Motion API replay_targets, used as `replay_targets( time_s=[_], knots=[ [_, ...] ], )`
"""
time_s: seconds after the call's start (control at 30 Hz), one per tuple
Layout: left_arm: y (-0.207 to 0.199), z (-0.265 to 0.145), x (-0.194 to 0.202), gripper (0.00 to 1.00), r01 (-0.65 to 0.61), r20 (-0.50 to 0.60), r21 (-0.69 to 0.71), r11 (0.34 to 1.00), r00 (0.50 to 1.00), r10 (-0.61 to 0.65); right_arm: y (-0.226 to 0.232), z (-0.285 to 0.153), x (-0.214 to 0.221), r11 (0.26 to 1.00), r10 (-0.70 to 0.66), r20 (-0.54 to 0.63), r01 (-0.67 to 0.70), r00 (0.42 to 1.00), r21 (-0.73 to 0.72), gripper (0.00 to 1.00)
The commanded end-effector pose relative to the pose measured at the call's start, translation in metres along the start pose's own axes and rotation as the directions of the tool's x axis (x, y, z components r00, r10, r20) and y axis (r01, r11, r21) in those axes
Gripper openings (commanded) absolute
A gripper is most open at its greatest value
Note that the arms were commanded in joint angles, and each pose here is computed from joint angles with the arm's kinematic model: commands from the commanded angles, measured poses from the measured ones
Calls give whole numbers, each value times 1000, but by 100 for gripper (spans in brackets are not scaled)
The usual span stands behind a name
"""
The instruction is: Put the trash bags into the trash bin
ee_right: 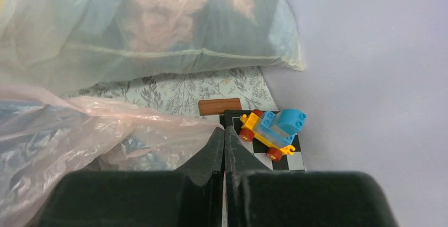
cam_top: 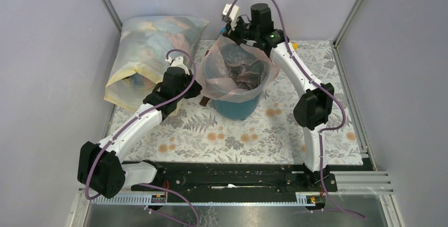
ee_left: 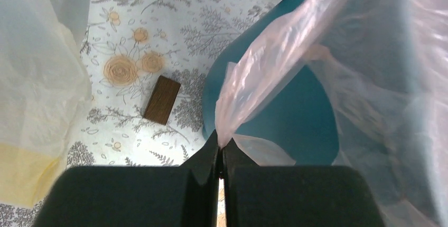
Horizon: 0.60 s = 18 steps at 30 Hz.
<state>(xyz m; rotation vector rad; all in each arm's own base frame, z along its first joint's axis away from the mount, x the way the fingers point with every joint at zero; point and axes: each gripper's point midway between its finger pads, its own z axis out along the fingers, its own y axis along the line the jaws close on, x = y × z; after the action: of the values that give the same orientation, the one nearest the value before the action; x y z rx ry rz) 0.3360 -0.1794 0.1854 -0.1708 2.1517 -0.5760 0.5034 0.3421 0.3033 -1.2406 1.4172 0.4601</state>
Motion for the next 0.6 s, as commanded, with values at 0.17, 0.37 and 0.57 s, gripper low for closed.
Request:
replay_targets(
  time_s=[0.17,0.37,0.57],
  knots=[
    [-17,8,-42,0,60,57,83,995,996,-64,-39,-26,7,952,305,69,-302,950,-50,0],
    [-5,28,-33,0,124,-20,93,988,992,-123,-46,-29,38,911,413,19,-412,911,-30,0],
    [1,41,-14,0,140,-67,98,985,989,-134,-46,-35,70,844,534,-25,-535,845,-48,0]
  ],
)
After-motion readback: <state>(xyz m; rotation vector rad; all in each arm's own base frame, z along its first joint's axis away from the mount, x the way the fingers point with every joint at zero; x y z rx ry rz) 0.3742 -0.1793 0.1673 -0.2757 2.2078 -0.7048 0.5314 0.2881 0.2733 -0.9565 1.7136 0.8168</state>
